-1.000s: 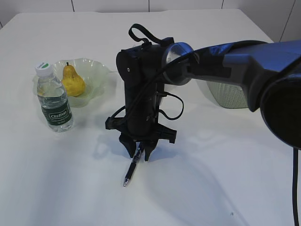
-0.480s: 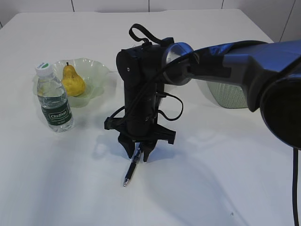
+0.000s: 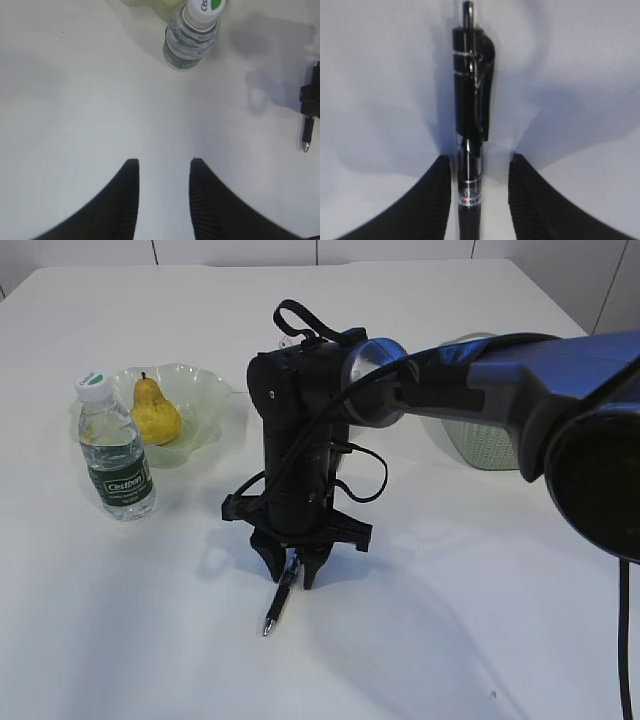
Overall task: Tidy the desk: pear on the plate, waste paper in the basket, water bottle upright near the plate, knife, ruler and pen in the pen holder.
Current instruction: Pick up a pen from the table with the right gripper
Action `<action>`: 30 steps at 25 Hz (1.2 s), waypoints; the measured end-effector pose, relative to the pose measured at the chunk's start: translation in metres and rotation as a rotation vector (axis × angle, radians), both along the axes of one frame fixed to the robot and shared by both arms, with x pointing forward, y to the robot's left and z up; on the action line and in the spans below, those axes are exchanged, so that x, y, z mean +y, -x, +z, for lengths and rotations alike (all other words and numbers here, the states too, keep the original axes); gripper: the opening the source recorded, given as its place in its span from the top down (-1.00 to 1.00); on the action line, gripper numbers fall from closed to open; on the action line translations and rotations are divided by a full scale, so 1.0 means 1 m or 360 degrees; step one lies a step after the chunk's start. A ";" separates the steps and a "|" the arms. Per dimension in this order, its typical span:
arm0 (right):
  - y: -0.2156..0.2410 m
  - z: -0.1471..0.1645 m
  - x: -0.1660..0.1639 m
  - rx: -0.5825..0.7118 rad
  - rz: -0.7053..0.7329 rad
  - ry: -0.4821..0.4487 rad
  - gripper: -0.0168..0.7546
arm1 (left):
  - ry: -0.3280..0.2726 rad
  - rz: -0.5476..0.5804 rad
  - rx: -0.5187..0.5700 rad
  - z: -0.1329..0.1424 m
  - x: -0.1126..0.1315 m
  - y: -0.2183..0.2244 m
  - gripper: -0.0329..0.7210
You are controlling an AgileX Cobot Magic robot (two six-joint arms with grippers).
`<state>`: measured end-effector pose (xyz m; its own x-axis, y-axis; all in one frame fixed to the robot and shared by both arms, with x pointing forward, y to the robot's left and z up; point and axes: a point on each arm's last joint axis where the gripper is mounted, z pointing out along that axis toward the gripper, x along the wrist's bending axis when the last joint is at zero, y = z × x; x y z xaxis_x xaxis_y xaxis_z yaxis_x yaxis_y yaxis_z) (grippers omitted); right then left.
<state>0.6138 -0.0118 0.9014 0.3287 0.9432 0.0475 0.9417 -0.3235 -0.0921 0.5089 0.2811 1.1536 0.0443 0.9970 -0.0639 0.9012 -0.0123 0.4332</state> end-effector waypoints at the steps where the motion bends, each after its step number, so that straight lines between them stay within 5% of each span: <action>1: 0.000 0.000 0.000 0.0000 0.0000 0.0000 0.12 | 0.0000 0.0000 0.0000 0.000 0.000 0.000 0.28; 7: 0.000 0.000 0.000 -0.0003 0.0006 -0.0002 0.15 | 0.0000 0.0000 0.0000 0.000 0.000 0.000 0.28; 19: -0.001 0.000 0.000 -0.0012 0.0034 0.0001 0.65 | 0.0000 0.0000 0.0000 0.000 0.000 0.000 0.28; 30: -0.002 0.000 -0.003 -0.0048 0.0254 0.0030 0.69 | 0.0000 0.0000 0.0000 0.000 0.000 0.000 0.28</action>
